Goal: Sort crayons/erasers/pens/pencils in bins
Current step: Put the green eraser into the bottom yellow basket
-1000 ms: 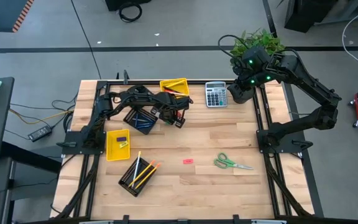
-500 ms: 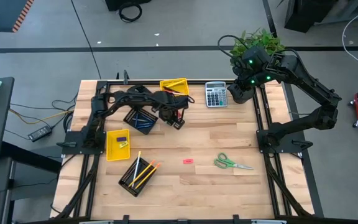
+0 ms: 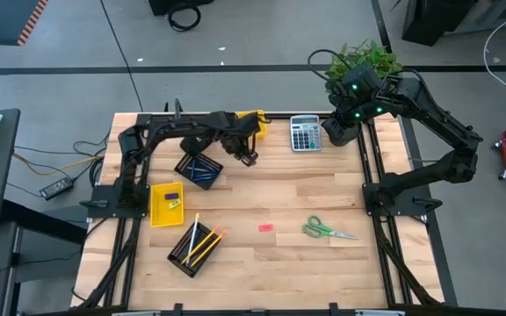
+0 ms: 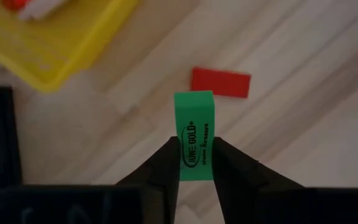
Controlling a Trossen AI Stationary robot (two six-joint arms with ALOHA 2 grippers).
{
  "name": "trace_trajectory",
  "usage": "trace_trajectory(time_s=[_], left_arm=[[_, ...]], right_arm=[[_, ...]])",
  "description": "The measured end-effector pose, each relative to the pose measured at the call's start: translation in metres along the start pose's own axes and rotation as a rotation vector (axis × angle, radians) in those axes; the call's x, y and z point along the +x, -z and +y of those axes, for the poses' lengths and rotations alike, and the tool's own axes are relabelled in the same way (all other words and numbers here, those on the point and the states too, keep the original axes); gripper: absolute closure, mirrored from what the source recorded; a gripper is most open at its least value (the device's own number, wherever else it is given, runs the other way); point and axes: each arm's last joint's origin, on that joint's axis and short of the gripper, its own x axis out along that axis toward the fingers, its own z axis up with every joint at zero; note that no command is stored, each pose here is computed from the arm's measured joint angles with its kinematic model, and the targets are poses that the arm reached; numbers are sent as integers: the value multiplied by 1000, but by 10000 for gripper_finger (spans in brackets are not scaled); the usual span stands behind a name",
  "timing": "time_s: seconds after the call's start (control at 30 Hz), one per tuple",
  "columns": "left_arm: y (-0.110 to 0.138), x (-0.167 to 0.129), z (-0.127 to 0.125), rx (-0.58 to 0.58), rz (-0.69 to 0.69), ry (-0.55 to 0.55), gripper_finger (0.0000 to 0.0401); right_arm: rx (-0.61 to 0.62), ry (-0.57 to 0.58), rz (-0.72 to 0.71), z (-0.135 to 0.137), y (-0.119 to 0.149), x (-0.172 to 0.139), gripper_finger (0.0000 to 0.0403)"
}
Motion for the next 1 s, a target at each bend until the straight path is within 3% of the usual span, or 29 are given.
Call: trace_trajectory(time_s=[0.13, 0.43, 0.6, 0.83, 1.0], left_arm=[[-14, -11, 8, 9, -42, 15, 311], [-55, -49, 19, 84, -291, 34, 312], [-51, -69, 22, 124, -186, -4, 315], [-18, -86, 11, 274, 79, -65, 317], [0, -96, -5, 326, 144, -74, 326]], right_arm=[[21, 0, 0, 0, 0, 0, 377], [49, 0, 0, 0, 0, 0, 377], [51, 1, 2, 0, 0, 0, 377], [10, 14, -2, 0, 0, 0, 377], [-34, 22, -9, -1, -1, 0, 377]])
